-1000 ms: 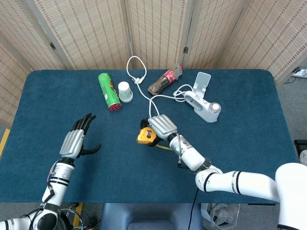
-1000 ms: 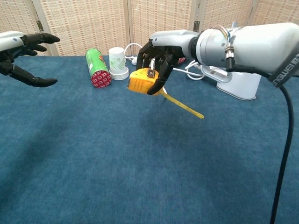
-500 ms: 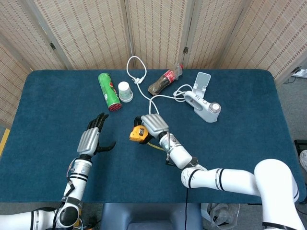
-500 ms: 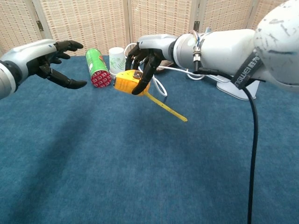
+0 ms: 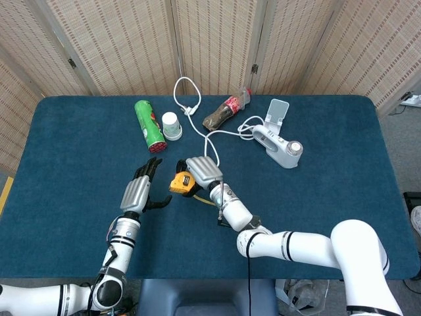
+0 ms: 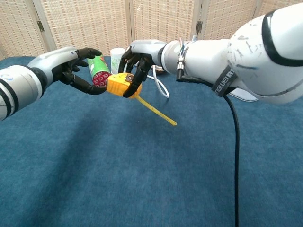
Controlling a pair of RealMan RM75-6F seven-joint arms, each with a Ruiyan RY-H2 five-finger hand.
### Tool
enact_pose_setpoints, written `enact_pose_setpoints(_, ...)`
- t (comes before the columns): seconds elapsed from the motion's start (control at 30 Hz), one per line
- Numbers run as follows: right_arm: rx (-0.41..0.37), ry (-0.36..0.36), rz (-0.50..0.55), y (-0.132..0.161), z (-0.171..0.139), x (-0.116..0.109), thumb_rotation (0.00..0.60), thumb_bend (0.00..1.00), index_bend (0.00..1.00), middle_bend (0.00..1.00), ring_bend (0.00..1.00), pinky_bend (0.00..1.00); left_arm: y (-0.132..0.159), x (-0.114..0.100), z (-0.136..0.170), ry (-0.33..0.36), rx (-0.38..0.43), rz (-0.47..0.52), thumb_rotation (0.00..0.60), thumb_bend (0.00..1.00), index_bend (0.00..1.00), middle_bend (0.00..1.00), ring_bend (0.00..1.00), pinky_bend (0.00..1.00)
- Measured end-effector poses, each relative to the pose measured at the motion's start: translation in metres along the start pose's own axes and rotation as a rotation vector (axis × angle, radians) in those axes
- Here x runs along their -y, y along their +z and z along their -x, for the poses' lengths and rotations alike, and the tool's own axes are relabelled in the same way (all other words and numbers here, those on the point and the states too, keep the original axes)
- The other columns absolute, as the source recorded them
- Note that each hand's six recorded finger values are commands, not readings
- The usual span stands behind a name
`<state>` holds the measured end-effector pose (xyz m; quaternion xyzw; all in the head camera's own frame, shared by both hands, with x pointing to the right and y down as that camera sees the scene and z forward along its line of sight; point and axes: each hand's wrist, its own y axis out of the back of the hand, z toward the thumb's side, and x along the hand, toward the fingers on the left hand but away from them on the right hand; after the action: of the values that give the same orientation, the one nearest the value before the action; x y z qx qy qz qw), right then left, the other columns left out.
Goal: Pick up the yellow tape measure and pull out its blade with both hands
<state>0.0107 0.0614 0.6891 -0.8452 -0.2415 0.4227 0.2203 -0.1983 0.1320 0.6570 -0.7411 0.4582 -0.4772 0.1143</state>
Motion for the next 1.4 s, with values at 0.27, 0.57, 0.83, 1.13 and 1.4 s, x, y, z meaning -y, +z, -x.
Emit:
enact_pose_setpoints(0.27, -0.034, 0.018, 0.012, 0.004, 0.004, 0.005, 0.600, 0.07, 0.56, 0.52, 0.48, 0.34, -0.002, -0.003, 0.000, 0.008, -0.008, 0.002, 0.600, 0.32, 0.00, 0.00, 0.00, 0.00)
enact_pose_setpoints(0.57, -0.052, 0.025, 0.013, 0.005, 0.008, 0.007, 0.600, 0.07, 0.56, 0.52, 0.48, 0.34, -0.004, -0.003, 0.002, 0.001, -0.009, 0.011, 0.600, 0.32, 0.00, 0.00, 0.00, 0.00)
enact_pose_setpoints(0.83, -0.063, 0.030, 0.015, 0.008, 0.008, 0.011, 0.600, 0.07, 0.56, 0.52, 0.48, 0.34, -0.003, 0.001, 0.001, -0.012, -0.011, 0.013, 0.600, 0.32, 0.00, 0.00, 0.00, 0.00)
enact_pose_setpoints(1.13, -0.069, 0.037, 0.014, 0.010, 0.009, 0.013, 0.600, 0.07, 0.56, 0.52, 0.48, 0.34, -0.003, 0.002, 0.000, -0.018, -0.017, 0.017, 0.600, 0.32, 0.00, 0.00, 0.00, 0.00)
enact_pose_setpoints(1.4, -0.074, 0.044, 0.014, 0.009, 0.008, 0.016, 0.600, 0.07, 0.56, 0.52, 0.47, 0.34, -0.006, 0.002, -0.002, -0.009, -0.028, -0.001, 0.600, 0.32, 0.00, 0.00, 0.00, 0.00)
